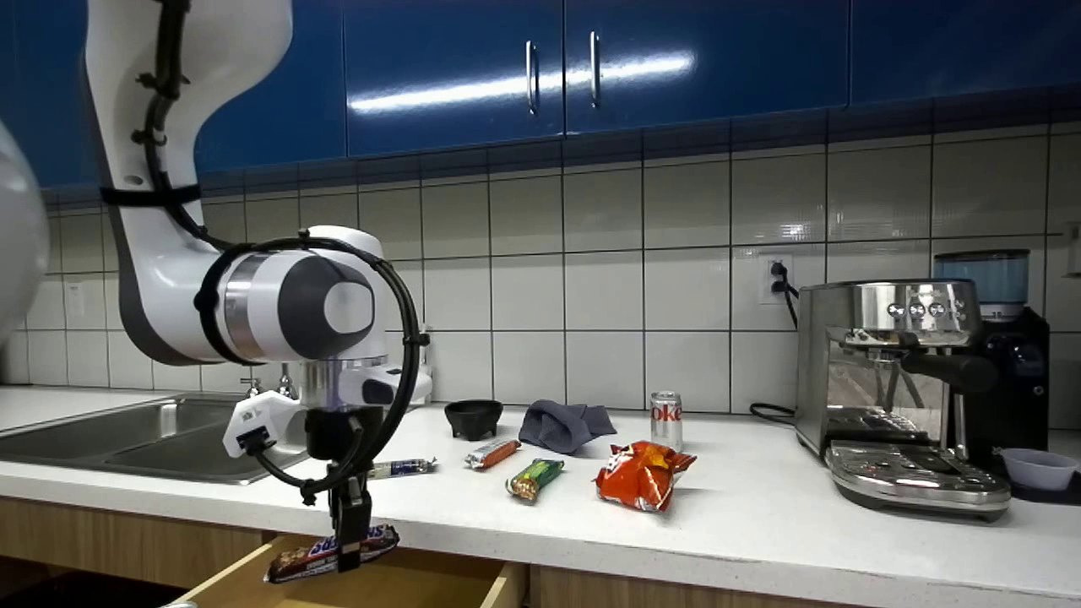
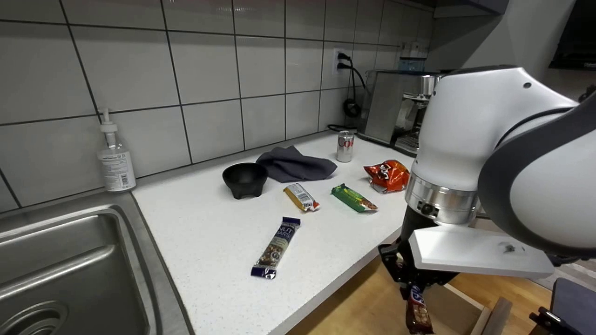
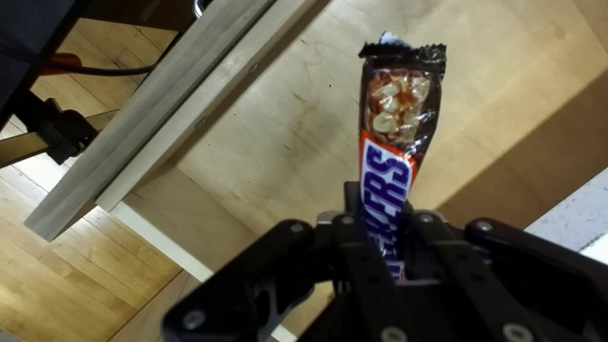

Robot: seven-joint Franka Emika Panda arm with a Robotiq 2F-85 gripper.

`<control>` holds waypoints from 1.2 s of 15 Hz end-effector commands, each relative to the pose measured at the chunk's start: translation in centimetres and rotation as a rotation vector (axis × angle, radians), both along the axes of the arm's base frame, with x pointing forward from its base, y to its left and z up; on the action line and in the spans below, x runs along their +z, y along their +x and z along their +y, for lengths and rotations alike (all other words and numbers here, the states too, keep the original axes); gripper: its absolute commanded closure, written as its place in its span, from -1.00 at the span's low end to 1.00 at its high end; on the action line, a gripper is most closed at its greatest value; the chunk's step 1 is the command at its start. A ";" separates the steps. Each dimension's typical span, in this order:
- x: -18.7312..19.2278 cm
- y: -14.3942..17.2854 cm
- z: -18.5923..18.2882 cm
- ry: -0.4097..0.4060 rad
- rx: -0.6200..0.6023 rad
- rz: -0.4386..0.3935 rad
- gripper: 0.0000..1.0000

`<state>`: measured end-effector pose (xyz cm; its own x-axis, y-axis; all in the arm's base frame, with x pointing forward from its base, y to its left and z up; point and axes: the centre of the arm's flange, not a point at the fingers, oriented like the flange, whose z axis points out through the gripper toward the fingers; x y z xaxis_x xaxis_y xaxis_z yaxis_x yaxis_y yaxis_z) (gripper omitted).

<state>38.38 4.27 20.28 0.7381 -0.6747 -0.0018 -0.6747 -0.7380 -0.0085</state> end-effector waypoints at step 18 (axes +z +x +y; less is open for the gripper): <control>-0.1 0.5 1.8 -0.061 -0.058 -0.079 -1.00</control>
<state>38.74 5.74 18.84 0.7026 -0.7085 0.0662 -0.7096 -0.7045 -0.0102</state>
